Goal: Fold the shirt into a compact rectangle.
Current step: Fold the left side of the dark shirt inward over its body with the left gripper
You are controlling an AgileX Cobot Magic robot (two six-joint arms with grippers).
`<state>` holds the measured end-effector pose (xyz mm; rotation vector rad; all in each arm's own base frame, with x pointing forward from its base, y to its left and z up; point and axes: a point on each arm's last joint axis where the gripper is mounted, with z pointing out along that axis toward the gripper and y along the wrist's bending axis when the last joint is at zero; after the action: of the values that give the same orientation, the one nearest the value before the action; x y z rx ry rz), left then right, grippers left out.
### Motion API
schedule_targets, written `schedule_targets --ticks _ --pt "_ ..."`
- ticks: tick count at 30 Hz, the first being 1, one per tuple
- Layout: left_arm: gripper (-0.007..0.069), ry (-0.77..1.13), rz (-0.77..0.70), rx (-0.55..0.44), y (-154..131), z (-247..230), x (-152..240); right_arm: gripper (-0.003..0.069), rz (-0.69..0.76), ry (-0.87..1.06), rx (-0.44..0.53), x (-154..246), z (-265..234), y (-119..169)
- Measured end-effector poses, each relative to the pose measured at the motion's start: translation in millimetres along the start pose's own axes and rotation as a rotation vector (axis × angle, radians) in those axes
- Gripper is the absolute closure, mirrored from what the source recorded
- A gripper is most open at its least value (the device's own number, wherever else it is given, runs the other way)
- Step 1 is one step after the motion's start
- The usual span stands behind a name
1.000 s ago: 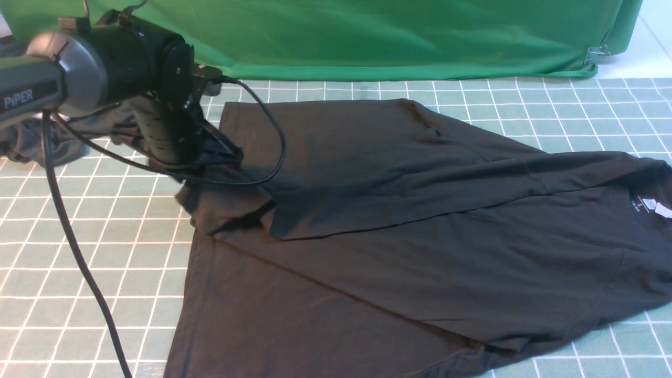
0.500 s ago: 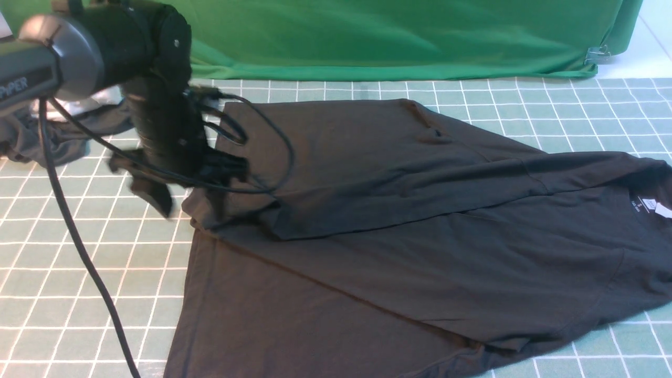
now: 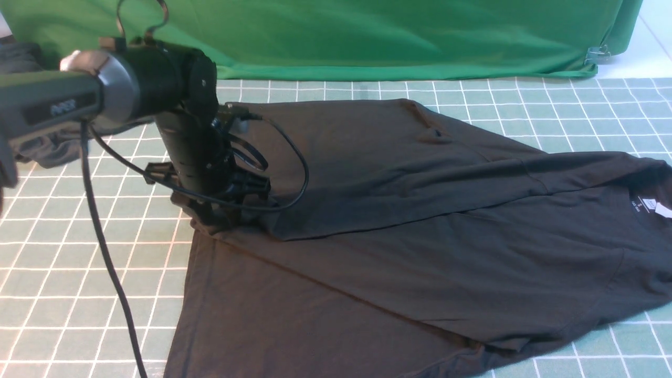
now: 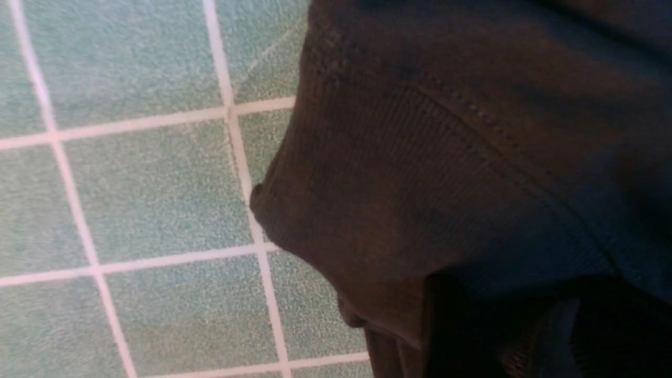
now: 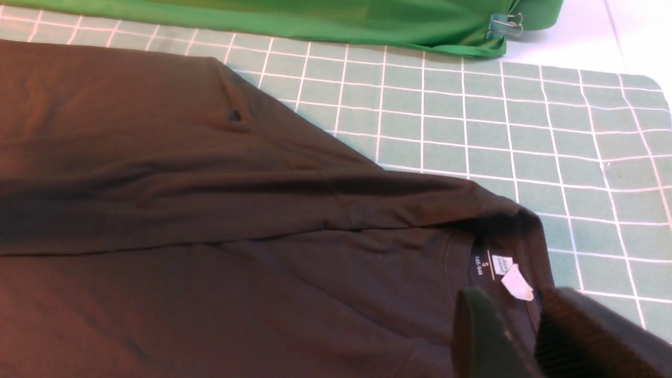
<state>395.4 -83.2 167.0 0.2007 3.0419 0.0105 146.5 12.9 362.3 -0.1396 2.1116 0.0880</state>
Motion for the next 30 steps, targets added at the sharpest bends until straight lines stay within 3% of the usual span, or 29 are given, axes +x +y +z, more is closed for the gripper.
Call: schedule_targets --ticks 5,7,25,30 --pt "0.0552 0.019 0.025 -0.007 0.6 1.2 0.7 0.0492 0.0 0.0 0.0 0.0 0.0 0.0" --pt "0.0596 0.024 0.037 -0.021 1.9 -0.1 1.0 0.0492 0.0 0.0 0.0 0.0 0.0 0.0" --pt "0.0612 0.138 0.108 -0.096 11.1 -35.3 25.7 0.0483 0.0 0.0 0.0 0.0 0.0 0.0" --pt "0.061 0.185 0.126 -0.174 18.5 -24.6 34.0 0.0477 0.0 0.0 0.0 0.0 0.0 0.0"
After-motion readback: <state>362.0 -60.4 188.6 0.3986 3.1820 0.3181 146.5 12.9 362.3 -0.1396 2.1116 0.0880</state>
